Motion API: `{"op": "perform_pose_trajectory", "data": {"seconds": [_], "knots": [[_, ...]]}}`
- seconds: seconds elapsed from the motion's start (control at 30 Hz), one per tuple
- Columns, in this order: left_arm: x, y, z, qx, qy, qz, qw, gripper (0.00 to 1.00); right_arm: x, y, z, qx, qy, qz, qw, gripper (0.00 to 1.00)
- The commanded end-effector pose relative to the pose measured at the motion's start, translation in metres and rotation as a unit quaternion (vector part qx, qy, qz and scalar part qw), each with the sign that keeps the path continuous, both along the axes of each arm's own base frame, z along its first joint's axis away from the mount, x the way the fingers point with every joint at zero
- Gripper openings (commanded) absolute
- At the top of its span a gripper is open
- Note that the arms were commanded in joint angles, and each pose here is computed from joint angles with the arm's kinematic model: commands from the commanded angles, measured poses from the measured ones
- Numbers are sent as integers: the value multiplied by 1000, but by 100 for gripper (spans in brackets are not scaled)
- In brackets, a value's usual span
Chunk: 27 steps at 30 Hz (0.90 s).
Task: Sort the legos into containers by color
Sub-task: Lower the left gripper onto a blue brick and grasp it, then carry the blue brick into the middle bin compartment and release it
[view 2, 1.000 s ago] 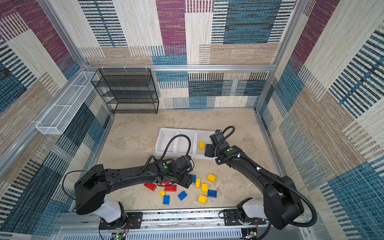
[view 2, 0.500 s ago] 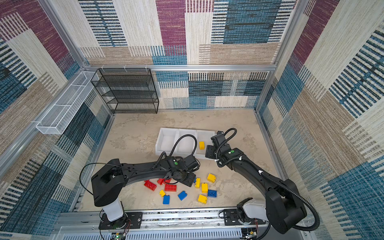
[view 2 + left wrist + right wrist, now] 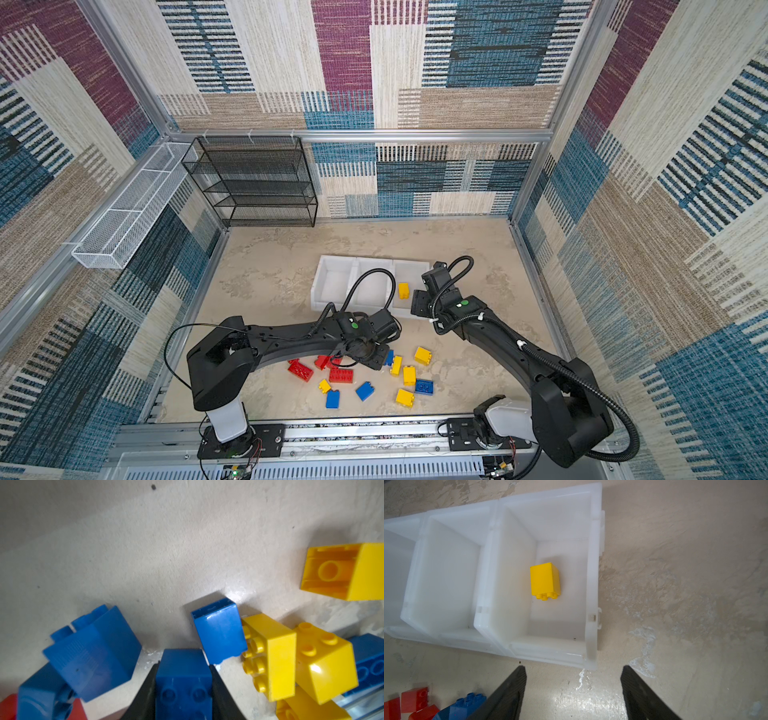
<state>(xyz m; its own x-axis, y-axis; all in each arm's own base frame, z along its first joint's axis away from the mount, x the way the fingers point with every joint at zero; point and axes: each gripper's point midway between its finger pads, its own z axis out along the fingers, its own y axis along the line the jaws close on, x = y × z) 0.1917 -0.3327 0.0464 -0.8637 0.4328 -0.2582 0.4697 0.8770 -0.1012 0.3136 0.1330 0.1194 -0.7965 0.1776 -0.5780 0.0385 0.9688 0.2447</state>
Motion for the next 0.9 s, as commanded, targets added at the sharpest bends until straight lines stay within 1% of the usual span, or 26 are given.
{"op": "perform_pose_trajectory", "data": {"seconds": [0.0,0.1,0.23,0.3,0.37,0.5,0.6,0.7,0.77,0.87], "knots": [[13,0,26,-5,-39,-17,999,27,4,1,8,8,-11,-6,1000,74],[41,-1,60,-17,-81,-19,996,27,6,0,13,6,-16,-7,1000,74],[96,4,90,-37,-119,-5,992,28,10,1,16,3,-19,-6,1000,74],[123,7,94,-42,-124,5,991,28,12,3,16,3,-18,-4,1000,74],[150,9,89,-39,-127,9,991,28,13,3,17,4,-18,-5,1000,74],[185,10,69,-20,-106,12,994,28,13,4,17,9,-19,-5,1000,74],[199,6,57,-14,-99,12,995,29,13,4,18,9,-18,-6,1000,74],[203,5,52,-13,-96,15,995,34,13,4,19,9,-20,-5,1000,74],[204,6,49,-11,-95,20,995,39,14,4,19,8,-20,-4,1000,74],[204,9,51,-9,-97,27,995,51,14,5,20,8,-20,1,1000,74]]}}
